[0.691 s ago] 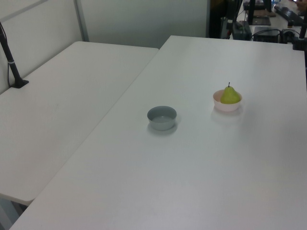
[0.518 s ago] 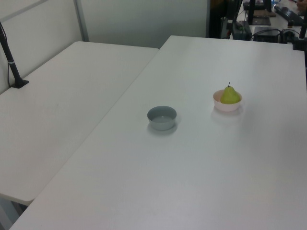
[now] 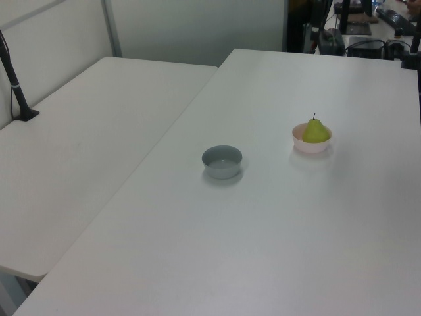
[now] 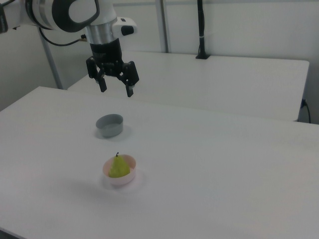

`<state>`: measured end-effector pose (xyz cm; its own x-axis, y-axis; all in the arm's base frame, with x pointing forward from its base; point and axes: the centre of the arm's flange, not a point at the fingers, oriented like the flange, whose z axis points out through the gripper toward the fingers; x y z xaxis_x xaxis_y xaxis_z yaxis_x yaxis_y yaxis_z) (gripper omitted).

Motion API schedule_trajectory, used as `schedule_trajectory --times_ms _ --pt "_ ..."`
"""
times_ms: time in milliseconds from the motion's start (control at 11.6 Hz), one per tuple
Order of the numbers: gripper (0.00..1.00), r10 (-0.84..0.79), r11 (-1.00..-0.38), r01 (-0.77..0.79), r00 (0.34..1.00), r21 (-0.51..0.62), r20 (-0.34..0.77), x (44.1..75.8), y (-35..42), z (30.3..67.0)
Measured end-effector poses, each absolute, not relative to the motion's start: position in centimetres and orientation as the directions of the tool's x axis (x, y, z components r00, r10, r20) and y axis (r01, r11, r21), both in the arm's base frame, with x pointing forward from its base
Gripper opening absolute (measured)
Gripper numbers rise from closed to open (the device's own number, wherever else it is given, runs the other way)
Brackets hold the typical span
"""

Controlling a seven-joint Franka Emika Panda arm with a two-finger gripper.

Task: Pick up a pear from the bowl
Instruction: 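Move the open gripper down over the green pear in the pink bowl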

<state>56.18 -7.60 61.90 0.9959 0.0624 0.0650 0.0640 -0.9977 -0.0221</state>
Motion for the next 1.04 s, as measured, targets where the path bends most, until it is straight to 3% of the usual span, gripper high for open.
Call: schedule_trajectory --times_ms 432,777,1036 --pt "1.00 0.067 -0.997 0.068 0.996 -0.022 0.064 56.2 -7.6 61.9" --pt "1.00 0.329 -0.944 0.330 0.943 -0.017 0.039 56.3 -7.9 60.3" --pt "1.00 0.411 -0.911 0.410 0.912 -0.034 -0.004 56.7 -8.0 57.7"
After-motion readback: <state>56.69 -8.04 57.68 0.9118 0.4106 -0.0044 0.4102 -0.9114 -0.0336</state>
